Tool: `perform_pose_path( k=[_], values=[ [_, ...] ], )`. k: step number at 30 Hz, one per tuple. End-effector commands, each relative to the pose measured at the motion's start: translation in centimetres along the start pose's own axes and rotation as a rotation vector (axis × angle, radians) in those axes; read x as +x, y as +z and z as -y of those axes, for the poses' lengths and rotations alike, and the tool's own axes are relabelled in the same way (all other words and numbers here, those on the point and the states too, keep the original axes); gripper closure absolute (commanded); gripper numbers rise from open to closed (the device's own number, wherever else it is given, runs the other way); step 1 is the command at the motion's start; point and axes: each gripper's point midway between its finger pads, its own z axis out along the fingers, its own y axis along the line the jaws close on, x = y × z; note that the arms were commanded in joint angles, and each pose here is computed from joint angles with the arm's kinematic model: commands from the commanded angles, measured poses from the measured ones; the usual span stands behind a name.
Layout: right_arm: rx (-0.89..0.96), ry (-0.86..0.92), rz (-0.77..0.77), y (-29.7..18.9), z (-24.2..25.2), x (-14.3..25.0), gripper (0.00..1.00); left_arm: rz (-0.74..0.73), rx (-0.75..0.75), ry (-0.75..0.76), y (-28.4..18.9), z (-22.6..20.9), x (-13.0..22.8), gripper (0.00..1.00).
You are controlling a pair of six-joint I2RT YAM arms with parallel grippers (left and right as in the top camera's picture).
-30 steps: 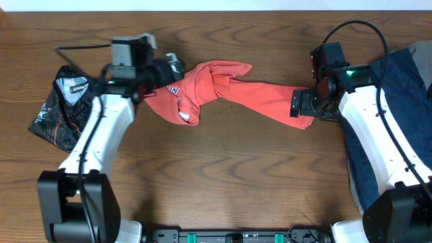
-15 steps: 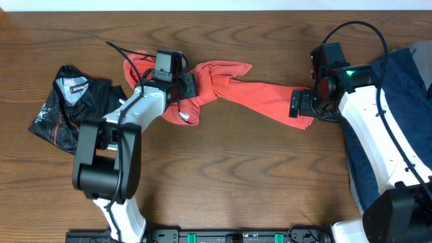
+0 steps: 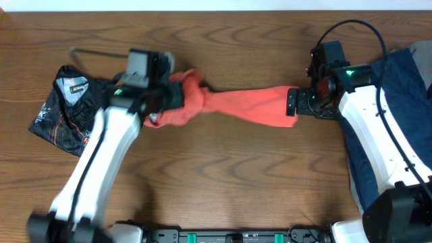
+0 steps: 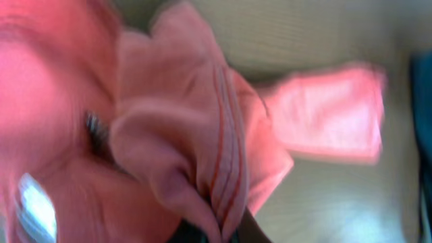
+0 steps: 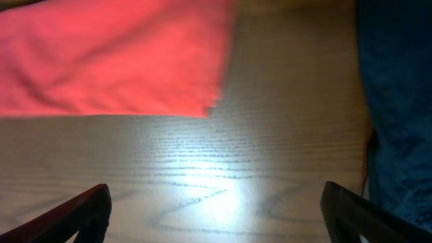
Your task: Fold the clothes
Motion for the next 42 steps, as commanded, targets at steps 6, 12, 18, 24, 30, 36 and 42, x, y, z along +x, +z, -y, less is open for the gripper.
perform_pose_path(
  k=[6, 12, 18, 24, 30, 36, 42],
  values=[
    [-0.010, -0.028, -0.133, 2.2, -0.1, 1.7, 0.01, -0.428, -0.129, -0.073, -4.1, -2.1, 11.6, 0.65],
    [-0.064, -0.085, -0.211, 3.0, -1.0, 3.0, 0.01, -0.416, -0.271, -0.048, -4.6, -4.5, 11.5, 0.37],
    [-0.104, -0.117, -0.251, 3.9, -2.3, 3.5, 0.01, -0.274, -0.234, -0.016, -2.4, -4.0, 7.8, 0.33],
    [-0.102, -0.122, -0.259, 4.1, -2.6, 3.7, 0.01, -0.384, -0.281, -0.040, 0.8, -5.4, 8.7, 0.33],
    [-0.101, -0.122, -0.259, 4.1, -2.5, 3.7, 0.01, -0.540, -0.334, -0.089, 4.1, -7.0, 10.7, 0.55],
    [-0.102, -0.122, -0.258, 4.1, -2.5, 3.7, 0.01, -0.606, -0.355, -0.102, 5.2, -7.7, 11.7, 0.94],
    [-0.102, -0.124, -0.259, 4.1, -2.6, 3.7, 0.01, -0.577, -0.266, -0.042, 3.5, -5.6, 9.8, 0.94]
  ],
)
